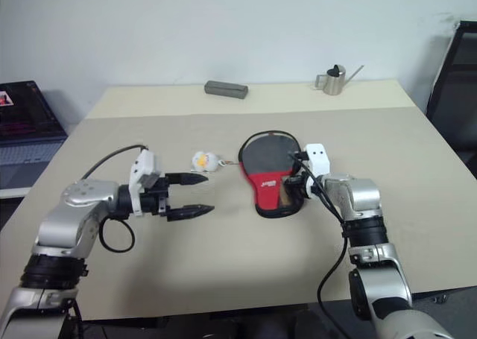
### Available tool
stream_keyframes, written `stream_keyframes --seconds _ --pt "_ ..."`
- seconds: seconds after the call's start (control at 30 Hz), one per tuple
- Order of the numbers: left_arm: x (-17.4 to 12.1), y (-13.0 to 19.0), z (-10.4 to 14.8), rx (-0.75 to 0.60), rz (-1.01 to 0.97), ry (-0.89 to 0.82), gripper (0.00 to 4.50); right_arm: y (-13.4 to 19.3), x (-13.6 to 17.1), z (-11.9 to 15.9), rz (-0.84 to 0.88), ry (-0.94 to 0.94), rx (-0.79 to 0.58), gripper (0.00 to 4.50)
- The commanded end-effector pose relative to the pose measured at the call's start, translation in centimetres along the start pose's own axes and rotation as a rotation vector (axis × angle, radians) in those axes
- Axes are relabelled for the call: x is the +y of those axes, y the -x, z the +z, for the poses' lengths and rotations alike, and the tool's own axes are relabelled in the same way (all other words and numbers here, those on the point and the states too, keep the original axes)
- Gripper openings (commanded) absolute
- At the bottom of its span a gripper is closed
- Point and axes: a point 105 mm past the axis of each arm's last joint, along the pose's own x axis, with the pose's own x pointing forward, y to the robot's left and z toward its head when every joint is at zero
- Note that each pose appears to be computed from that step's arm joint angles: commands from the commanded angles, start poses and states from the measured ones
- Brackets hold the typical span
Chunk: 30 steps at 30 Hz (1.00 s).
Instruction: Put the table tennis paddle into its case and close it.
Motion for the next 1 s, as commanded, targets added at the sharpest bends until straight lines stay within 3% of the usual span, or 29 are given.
stream_keyframes --seconds 0.03,0.37,0.63,1.0 --pt "-1.2 0.7 1.3 -0.022 -0.023 -0.039 4.5 1.0 1.2 -0.3 0.015 -0.024 0.007 0.02" --pt "-5.0 0.5 0.7 0.033 -0.159 -0.026 4.5 3.8 2.3 -3.0 0.011 -0.084 0.068 0.02" --pt "-5.6 1.4 0.4 0.109 -0.22 -0.062 4.5 6.8 1.6 -5.5 -0.013 -0.11 0.053 0.02" --pt "-7.1 0.5 0.7 0.098 -0.319 -0.045 4.5 8.6 5.2 -9.3 0.057 -0.153 0.045 0.02"
